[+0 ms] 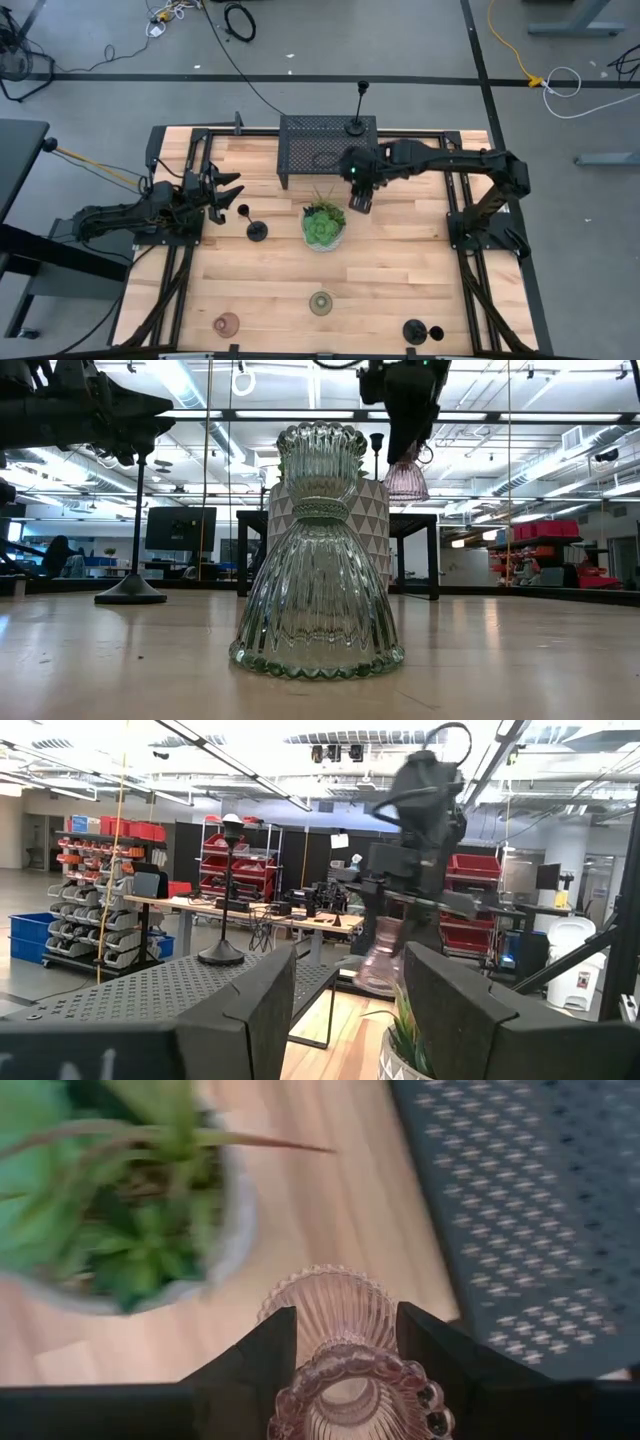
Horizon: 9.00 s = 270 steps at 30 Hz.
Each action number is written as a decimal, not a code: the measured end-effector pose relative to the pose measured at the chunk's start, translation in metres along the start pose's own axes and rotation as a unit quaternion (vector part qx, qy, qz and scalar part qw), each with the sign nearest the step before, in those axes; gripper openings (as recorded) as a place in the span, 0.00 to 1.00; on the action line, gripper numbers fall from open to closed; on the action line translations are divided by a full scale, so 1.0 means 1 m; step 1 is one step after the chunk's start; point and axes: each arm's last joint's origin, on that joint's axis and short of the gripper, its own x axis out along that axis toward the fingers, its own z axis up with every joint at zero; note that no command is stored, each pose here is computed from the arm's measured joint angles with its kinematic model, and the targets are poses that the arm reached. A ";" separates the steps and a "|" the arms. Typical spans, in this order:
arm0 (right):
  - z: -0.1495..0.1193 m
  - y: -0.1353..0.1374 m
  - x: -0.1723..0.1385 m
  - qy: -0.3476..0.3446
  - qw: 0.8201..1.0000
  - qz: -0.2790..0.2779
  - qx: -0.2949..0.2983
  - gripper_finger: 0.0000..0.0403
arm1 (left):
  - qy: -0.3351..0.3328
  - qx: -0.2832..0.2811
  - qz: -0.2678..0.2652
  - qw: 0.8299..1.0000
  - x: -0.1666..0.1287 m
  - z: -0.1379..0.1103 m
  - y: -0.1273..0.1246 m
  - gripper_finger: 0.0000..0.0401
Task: Pick & Place candle stick holders
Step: Put the pink glass candle holder on the shelf aligned with the black candle holder, then put the bottom black candle holder on the shelf
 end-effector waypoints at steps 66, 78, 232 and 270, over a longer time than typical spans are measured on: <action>0.018 -0.108 0.023 -0.063 0.994 -0.045 0.074 0.43 | 0.000 0.004 0.000 1.000 0.000 0.000 0.000 0.47; 0.023 -0.109 0.023 -0.089 0.992 -0.049 0.075 0.43 | 0.000 0.004 0.000 1.000 0.000 0.000 0.000 0.47; -0.248 0.246 -0.148 -0.088 0.923 0.224 0.299 0.69 | 0.026 -0.039 -0.002 0.999 0.000 -0.005 0.000 0.47; -0.300 0.266 -0.080 0.060 0.883 0.264 0.384 0.69 | 0.027 -0.039 -0.003 0.999 0.000 -0.005 0.000 0.47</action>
